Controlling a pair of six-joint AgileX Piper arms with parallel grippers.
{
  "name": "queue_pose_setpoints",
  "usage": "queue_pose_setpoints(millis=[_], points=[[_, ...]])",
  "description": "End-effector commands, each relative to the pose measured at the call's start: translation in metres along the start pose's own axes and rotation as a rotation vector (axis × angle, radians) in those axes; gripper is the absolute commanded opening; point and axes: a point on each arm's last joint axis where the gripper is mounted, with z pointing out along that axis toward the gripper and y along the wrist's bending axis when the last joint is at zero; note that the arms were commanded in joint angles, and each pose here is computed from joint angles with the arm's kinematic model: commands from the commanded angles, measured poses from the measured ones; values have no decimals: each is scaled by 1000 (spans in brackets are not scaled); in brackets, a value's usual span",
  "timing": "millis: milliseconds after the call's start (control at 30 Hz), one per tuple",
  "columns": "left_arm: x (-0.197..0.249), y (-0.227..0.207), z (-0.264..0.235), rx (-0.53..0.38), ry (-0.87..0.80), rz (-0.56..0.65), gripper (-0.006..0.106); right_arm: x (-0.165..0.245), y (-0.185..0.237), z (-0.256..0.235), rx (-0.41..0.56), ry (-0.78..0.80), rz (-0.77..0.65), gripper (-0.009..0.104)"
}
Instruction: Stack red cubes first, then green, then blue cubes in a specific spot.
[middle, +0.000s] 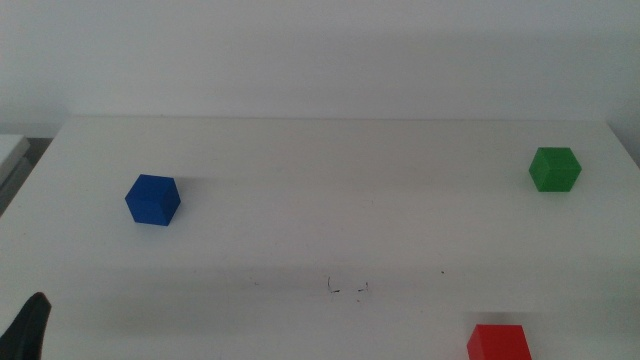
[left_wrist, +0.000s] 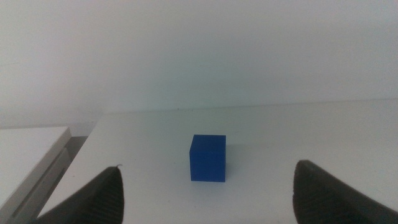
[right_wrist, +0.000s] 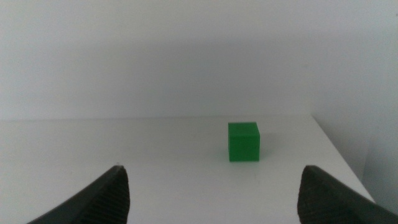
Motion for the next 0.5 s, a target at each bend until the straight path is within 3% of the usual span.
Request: queue_pose_setpoints(millis=[0, 133, 300, 467], points=[[-1, 0, 0, -2, -16, -3, 91, -4, 0, 0, 2, -34, -16, 93], [-1, 0, 0, -2, -16, -3, 91, -6, 0, 0, 4, -54, -33, 93], [-1, 0, 0, -2, -16, -3, 91, -4, 0, 0, -1, -34, 64, 93], [-1, 0, 0, -2, -16, -3, 91, -42, 2, -4, -5, 30, 94, 93]])
